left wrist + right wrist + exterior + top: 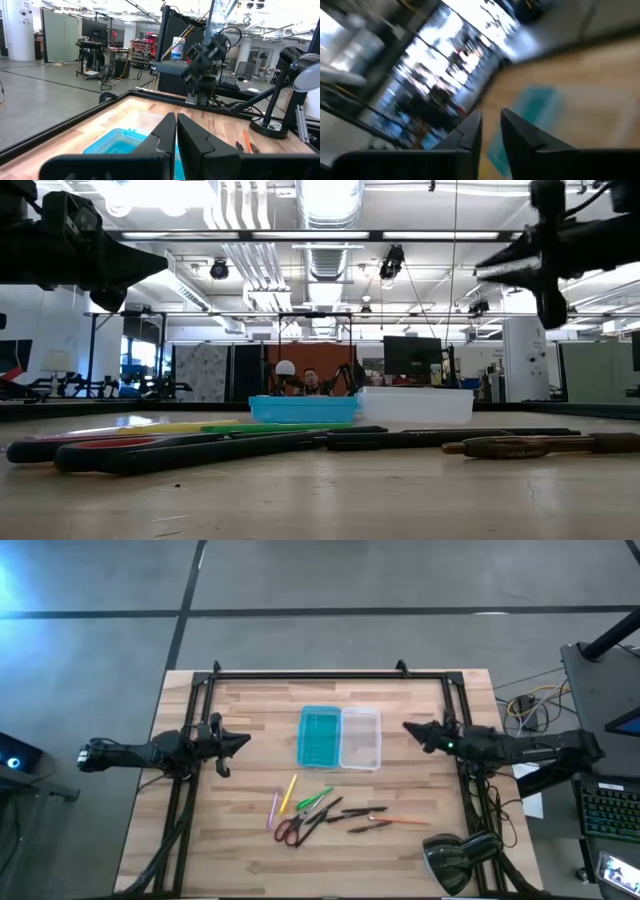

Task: Pick & place school supplies into a supply box
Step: Move the yellow pencil

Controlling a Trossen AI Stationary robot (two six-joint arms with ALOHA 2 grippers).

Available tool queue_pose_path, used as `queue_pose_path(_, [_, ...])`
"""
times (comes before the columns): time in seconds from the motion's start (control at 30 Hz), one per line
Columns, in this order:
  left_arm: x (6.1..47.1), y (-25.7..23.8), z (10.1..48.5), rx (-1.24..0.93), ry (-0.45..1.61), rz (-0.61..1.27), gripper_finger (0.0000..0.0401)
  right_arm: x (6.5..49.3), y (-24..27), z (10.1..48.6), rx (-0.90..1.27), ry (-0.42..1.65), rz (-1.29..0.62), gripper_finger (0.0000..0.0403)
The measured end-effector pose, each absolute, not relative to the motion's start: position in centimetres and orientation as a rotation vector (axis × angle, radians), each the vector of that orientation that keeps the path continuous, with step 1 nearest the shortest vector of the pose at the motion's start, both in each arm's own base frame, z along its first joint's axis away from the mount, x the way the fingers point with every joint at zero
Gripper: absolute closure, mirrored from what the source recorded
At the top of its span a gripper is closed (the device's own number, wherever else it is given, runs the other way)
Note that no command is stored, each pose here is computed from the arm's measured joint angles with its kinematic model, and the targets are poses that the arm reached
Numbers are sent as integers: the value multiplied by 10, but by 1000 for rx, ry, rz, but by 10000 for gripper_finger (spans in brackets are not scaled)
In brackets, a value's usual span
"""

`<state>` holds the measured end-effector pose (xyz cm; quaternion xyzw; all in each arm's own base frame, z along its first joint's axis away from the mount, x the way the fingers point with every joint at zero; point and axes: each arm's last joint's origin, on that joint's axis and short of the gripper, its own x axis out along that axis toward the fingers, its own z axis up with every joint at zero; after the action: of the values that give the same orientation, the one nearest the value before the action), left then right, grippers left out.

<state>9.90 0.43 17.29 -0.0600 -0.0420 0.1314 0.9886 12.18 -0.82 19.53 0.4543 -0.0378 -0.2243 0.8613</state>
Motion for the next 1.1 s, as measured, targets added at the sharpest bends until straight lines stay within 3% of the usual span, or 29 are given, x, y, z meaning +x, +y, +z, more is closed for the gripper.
queue_pose_path(0.23, [99,4,173,-120,-83,264,401,141,4,191,819,541,-355,218])
queue_pose_path(0.37, [99,4,173,-120,-83,264,401,157,13,195,571,807,-196,208])
queue_pose_path(0.53, [99,4,173,-120,-83,264,401,173,27,193,453,1122,-74,224])
queue_pose_path(0.77, [99,4,173,-120,-82,264,401,187,64,189,150,1285,146,238])
queue_pose_path(1.1, [99,4,173,-120,-83,264,401,190,120,170,-20,1411,277,238])
